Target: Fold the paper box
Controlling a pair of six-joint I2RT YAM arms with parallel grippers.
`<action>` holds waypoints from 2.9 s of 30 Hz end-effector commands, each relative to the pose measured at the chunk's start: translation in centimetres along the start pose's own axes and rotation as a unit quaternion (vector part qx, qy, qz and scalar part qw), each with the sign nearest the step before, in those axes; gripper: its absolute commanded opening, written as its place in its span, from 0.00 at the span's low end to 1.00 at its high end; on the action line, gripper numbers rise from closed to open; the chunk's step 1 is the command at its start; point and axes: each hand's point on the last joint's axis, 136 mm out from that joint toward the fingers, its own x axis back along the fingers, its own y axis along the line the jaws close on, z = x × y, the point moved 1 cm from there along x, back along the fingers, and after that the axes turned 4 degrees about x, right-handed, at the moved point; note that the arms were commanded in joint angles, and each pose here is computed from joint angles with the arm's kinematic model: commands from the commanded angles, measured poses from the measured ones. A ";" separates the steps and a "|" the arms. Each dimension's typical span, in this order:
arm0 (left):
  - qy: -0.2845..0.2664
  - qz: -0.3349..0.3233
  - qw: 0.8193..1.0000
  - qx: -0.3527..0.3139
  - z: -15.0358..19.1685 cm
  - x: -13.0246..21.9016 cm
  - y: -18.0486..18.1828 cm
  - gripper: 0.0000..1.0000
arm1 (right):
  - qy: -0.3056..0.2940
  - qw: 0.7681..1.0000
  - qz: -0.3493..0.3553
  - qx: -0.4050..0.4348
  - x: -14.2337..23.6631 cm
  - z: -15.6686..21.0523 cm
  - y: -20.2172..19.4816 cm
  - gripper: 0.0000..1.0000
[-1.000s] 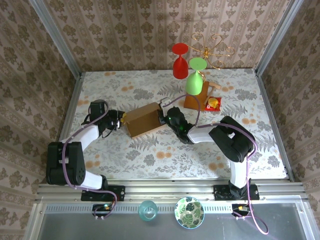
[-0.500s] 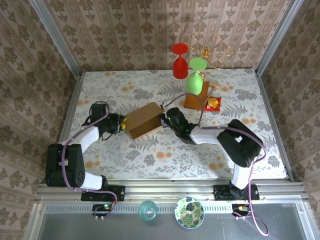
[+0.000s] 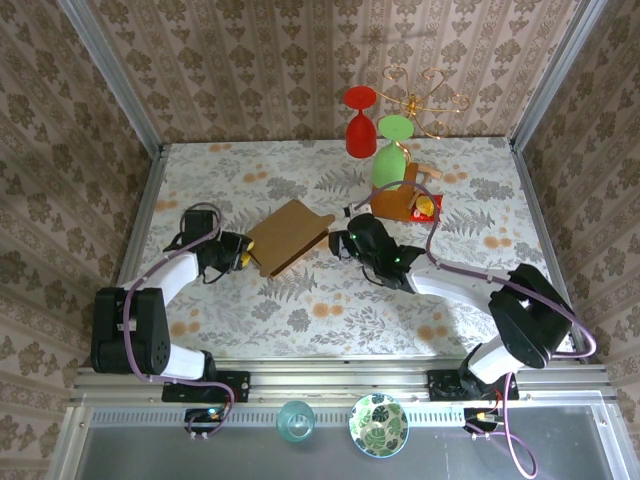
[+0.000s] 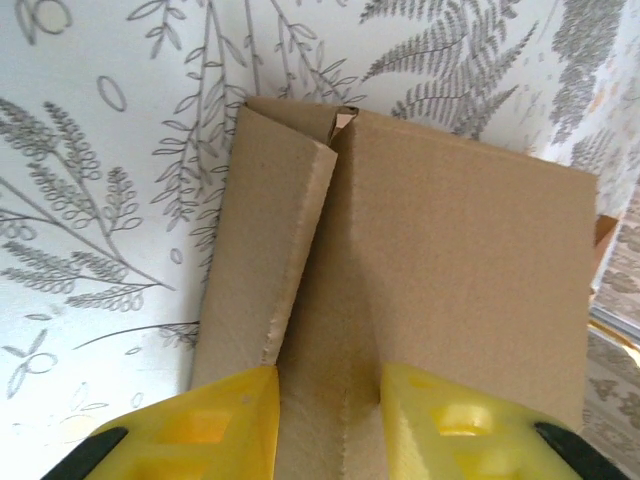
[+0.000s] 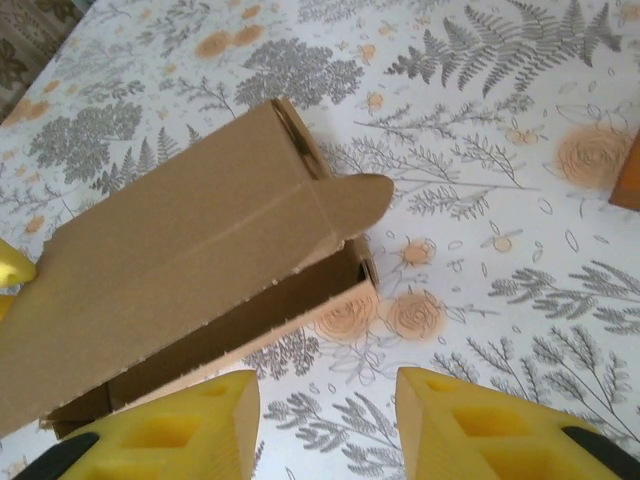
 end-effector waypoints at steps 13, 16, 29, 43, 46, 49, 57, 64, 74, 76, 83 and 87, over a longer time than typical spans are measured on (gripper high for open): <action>0.008 -0.068 0.994 -0.088 0.0 -0.6 2.0 0.38 | 0.112 0.984 0.018 -0.134 -1.8 -3.5 0.9 0.50; 0.016 -0.087 0.990 -0.110 0.1 -0.7 2.1 0.40 | 0.126 0.982 0.019 -0.142 -3.2 -4.0 0.4 0.51; 0.020 -0.056 0.988 -0.139 0.7 -2.0 1.9 0.40 | 0.212 0.977 -0.026 -0.023 -9.8 -3.7 -0.5 0.63; 0.016 -0.040 0.985 -0.166 -0.1 -2.7 2.9 0.18 | 0.289 0.952 -0.097 -0.006 -11.9 -1.5 -0.7 0.69; 0.032 -0.026 0.984 -0.173 -0.4 -2.6 3.2 0.10 | 0.298 0.946 -0.123 -0.019 -11.8 -1.2 -0.8 0.71; 0.048 -0.013 0.982 -0.183 -0.6 -2.4 3.4 0.04 | 0.308 0.939 -0.153 -0.029 -11.5 -1.0 -0.6 0.73; 0.086 0.032 0.975 -0.200 -1.1 -2.1 3.6 0.00 | 0.329 0.925 -0.186 -0.033 -11.1 -0.2 -0.2 0.75; 0.104 0.054 0.967 -0.227 -1.2 -1.5 3.7 0.00 | 0.332 0.913 -0.227 -0.060 -10.6 -0.4 1.2 0.78; 0.123 0.068 0.962 -0.234 -1.2 -1.1 5.0 0.00 | 0.326 0.913 -0.232 -0.086 -9.4 0.0 1.5 0.79; 0.125 0.067 0.962 -0.235 -1.2 -1.1 5.4 0.00 | 0.318 0.922 -0.209 -0.078 -8.9 0.2 0.8 0.79; 0.131 0.055 0.961 -0.236 -0.9 -0.7 6.0 0.00 | 0.295 0.923 -0.225 -0.105 -7.8 0.5 1.4 0.79; 0.136 0.049 0.961 -0.236 -0.9 -0.9 6.3 0.00 | 0.305 0.913 -0.244 -0.113 -8.5 1.5 3.0 0.79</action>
